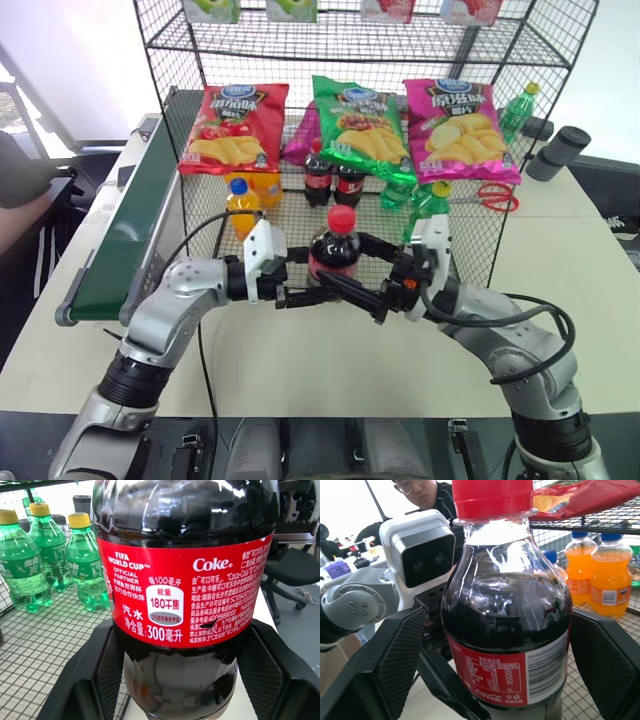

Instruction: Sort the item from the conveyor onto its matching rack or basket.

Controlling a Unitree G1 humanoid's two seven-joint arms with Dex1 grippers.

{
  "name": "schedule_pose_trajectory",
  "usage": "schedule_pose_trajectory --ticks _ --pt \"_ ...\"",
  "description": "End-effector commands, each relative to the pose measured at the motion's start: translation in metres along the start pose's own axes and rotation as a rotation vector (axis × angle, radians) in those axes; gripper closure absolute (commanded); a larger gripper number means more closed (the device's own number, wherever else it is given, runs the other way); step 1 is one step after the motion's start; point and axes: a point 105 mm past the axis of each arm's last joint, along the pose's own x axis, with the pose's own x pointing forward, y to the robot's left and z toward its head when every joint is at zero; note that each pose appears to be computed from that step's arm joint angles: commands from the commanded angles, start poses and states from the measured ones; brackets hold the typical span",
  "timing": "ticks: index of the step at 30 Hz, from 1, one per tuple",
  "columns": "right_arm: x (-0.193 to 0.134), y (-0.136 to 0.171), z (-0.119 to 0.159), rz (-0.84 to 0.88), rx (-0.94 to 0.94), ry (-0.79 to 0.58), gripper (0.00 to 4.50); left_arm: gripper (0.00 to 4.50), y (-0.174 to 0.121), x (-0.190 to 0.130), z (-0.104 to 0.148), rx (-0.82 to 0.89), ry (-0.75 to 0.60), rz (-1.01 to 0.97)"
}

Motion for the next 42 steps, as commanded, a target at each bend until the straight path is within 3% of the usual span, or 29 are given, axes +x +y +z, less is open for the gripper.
schedule_pose_trajectory --ticks 1,4,9,13,18,24,33,42 --pt "0.005 0.016 0.007 0.072 -0.020 -0.028 0.55 1.76 -0.004 0.008 0.016 0.082 -0.042 -0.034" --pt "0.004 0.016 0.006 0.075 -0.023 -0.016 1.45 1.76 -0.005 0.009 0.016 0.085 -0.044 -0.032" --pt "0.005 0.011 0.007 0.050 -0.056 -0.018 1.47 1.76 -0.004 0.007 0.013 0.045 -0.037 -0.023" --pt "0.005 0.000 0.009 -0.005 -0.091 -0.034 1.47 0.04 0.006 -0.004 0.005 0.036 -0.010 0.065" --pt "0.004 -0.028 0.007 -0.161 -0.159 -0.054 1.47 0.04 0.020 -0.038 -0.021 0.004 0.057 0.253" --pt "0.015 -0.072 -0.015 -0.416 -0.274 -0.053 1.47 0.04 0.039 -0.083 -0.039 -0.060 0.044 0.537" --pt "0.047 -0.105 -0.028 -0.578 -0.272 -0.154 1.47 0.04 0.030 -0.093 -0.043 -0.047 0.056 0.608" --pt "0.063 -0.114 -0.052 -0.605 -0.228 -0.142 1.47 0.04 0.027 -0.083 -0.042 -0.036 0.053 0.589"
